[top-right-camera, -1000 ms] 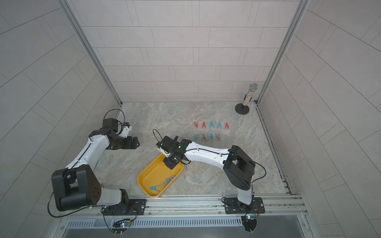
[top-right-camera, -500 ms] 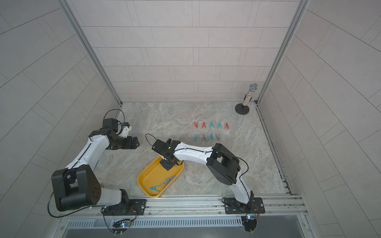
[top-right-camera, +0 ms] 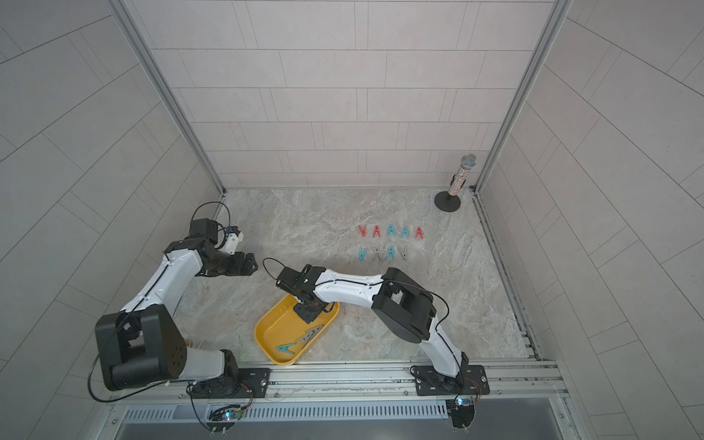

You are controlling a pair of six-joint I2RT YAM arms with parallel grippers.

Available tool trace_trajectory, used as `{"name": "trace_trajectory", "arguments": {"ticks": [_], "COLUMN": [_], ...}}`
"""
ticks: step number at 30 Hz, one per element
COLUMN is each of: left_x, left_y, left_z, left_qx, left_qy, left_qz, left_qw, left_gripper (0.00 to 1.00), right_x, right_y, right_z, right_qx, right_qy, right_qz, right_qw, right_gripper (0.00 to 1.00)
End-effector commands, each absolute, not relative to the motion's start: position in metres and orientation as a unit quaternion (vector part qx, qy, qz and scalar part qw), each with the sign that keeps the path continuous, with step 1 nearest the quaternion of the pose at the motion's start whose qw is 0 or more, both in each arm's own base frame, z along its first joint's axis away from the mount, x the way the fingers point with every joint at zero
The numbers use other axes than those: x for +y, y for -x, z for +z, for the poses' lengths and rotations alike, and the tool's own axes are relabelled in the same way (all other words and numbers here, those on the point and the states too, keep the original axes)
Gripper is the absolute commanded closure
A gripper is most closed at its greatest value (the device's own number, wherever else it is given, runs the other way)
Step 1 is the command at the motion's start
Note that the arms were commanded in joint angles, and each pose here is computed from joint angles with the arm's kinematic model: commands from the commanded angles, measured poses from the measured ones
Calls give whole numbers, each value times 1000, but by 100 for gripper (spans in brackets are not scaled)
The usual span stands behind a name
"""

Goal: Take the clothespins out of the storage box
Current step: Pick up the clothespin from the storage box.

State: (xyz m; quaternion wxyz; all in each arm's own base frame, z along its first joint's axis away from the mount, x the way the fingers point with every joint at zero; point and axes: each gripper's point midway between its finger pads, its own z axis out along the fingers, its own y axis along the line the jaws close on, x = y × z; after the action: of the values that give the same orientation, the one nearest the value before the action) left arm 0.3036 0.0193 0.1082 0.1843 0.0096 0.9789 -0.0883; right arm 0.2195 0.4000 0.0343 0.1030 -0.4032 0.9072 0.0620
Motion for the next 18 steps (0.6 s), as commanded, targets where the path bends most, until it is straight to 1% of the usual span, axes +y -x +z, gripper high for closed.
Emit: {"name": "trace_trajectory", "arguments": {"ticks": [1, 13, 16, 18], "left_x": [19, 18, 18, 18], "left_y": [-303, -302, -303, -303], "left_z": [112, 111, 111, 112], "left_qx": [978, 978, 978, 978], "left_qy": [-11, -11, -11, -12], "left_qz": [-87, -87, -88, -88], "left_qw": [190, 189, 189, 190], "left_gripper": [5, 5, 5, 5], "right_x": [393, 395, 397, 398], "right_y": [-224, -227, -228, -227], "right_z": [26, 16, 14, 14], "right_qx": [913, 914, 914, 914], "right_qy": [395, 395, 395, 395], "right_qz": [32, 24, 26, 29], "right_qw": [98, 91, 89, 86], "right_gripper": [69, 68, 70, 74]}}
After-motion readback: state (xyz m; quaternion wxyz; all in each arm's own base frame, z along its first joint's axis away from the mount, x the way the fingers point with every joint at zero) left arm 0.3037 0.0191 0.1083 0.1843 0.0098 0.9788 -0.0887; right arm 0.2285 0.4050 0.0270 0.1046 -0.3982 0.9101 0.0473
